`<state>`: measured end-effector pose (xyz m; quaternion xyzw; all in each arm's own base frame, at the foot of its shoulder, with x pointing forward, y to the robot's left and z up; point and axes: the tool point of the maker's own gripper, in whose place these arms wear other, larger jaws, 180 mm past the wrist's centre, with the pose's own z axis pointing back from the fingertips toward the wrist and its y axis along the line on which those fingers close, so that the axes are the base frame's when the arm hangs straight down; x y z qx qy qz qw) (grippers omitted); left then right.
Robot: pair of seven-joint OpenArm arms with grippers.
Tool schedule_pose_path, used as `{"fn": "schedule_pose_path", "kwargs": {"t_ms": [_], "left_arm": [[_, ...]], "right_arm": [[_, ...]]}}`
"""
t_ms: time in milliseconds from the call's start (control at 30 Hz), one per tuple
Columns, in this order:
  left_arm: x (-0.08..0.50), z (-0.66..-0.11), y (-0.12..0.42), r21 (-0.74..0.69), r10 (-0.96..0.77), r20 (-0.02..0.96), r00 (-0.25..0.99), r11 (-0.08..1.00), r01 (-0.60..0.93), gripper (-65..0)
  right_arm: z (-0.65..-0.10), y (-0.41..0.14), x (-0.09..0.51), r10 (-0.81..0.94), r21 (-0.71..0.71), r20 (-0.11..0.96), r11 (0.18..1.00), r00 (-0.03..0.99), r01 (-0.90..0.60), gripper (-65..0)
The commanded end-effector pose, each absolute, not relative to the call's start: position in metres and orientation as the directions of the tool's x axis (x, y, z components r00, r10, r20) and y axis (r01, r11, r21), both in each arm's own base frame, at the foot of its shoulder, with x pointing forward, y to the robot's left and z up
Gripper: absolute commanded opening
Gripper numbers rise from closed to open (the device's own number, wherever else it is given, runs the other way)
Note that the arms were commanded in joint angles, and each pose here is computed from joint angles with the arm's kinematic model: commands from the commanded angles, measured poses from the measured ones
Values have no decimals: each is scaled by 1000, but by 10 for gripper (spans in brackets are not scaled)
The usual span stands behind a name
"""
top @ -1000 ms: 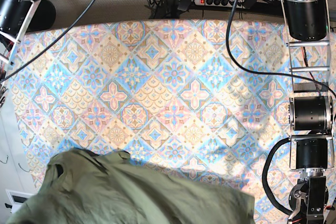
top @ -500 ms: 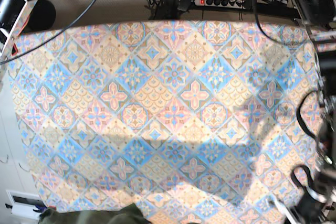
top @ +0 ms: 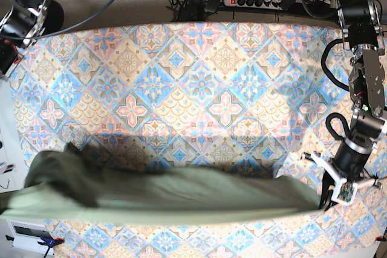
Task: Layout the t-shirt on the table in an organized manner, then fold the t-shirt properly
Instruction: 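Lower the hanging shirt onto the table with both grippers, then drag the held shirt edge across the table toward the robot base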
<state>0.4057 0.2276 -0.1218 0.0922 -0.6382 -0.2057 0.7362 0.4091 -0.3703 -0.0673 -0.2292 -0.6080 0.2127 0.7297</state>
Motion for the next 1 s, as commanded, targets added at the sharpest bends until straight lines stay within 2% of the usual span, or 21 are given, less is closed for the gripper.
{"fn": "schedule_pose_path", "kwargs": {"t_ms": [0, 367, 500, 667, 967], "left_arm": [[402, -107, 241, 433, -445, 892, 81, 892, 129, -650], [359, -168, 246, 447, -485, 846, 224, 872, 199, -650], [335, -191, 264, 453, -495, 813, 308, 869, 201, -650], [315, -219, 259, 382, -456, 807, 375, 888, 255, -650], [271, -268, 258, 336, -468, 725, 505, 881, 333, -650]], "right_arm": [[-23, -381, 397, 616, -621, 783, 781, 88, 60, -643], [-99, -384, 352, 652, -667, 715, 744, 252, -36, -643], [-128, -370, 337, 635, -628, 723, 768, 270, -124, -644], [-162, -375, 312, 601, -581, 716, 795, 355, -175, -644], [-207, -378, 272, 546, -498, 670, 833, 502, -241, -645]]}}
